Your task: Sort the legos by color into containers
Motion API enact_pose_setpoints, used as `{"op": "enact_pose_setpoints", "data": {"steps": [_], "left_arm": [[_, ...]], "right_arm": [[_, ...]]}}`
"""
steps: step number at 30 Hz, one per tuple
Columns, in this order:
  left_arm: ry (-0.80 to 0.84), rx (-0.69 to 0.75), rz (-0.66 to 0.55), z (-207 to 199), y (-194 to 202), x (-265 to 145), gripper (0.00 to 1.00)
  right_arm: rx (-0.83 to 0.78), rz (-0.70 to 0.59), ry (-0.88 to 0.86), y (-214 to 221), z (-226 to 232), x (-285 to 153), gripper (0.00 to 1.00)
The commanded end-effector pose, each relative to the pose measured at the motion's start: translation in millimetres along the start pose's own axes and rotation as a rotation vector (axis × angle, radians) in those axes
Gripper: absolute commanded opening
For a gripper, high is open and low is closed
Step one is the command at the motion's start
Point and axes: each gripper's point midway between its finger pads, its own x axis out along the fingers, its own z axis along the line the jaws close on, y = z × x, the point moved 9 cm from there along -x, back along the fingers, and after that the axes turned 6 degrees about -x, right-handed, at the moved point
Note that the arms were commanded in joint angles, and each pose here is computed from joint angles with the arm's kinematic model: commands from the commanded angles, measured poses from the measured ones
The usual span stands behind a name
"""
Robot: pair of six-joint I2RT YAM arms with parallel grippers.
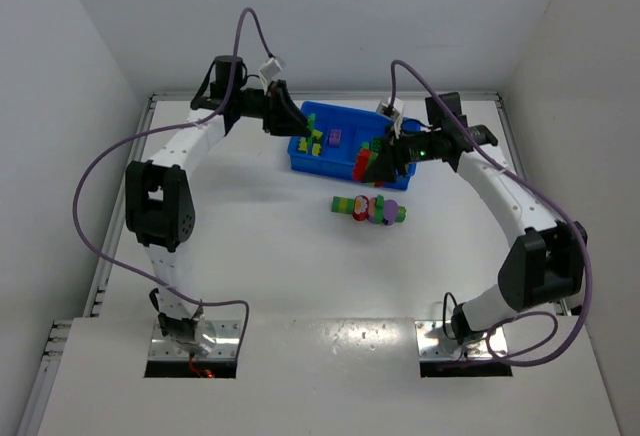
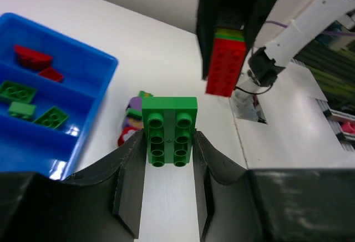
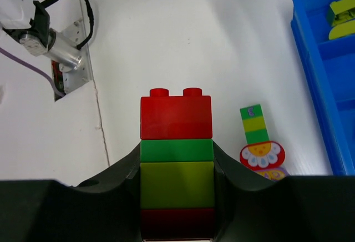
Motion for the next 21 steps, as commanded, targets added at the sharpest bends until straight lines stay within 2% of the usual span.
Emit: {"op": "enact_pose_setpoints", "data": {"steps": [1, 4, 12, 14, 16, 17, 18, 21], "left_arm": [[0.077, 0.053, -0.002, -4.6, -11.0, -6.2, 0.00], [-0.018, 0.082, -0.007, 7.9, -9.6, -1.3, 0.00], [-0.333, 0.071, 0.014, 47.5, -3.3, 48.8, 0.02], [-0.366, 0.012, 0.019, 64.5, 5.1, 61.3, 0.02], [-0.382, 0.012, 0.009, 73.1, -1.9, 74.1, 0.02], [-0.364, -0.036, 0.029, 84.7, 11.8, 89.5, 0.02], [-0.398, -0.028, 0.009, 90.8, 3.5, 90.7, 0.02], [-0.428, -0.027, 0.001, 110.0, 11.4, 113.3, 0.02]], "right_arm": [[-0.071, -0.036, 0.020, -6.5, 6.9, -13.8, 0.00], [-0.058, -0.035, 0.067, -0.2, 9.5, -26.6, 0.00], [-0.013, -0.044, 0.344, 11.9, 3.6, -61.7, 0.00], [0.031, -0.049, 0.406, 16.8, 2.2, -66.0, 0.00], [0.036, -0.073, 0.452, 15.2, 1.9, -73.0, 0.00], [0.067, -0.069, 0.459, 18.9, 2.0, -71.8, 0.00], [0.073, -0.079, 0.471, 17.8, 3.2, -75.7, 0.00], [0.076, -0.088, 0.473, 15.8, 5.9, -76.9, 0.00]]}}
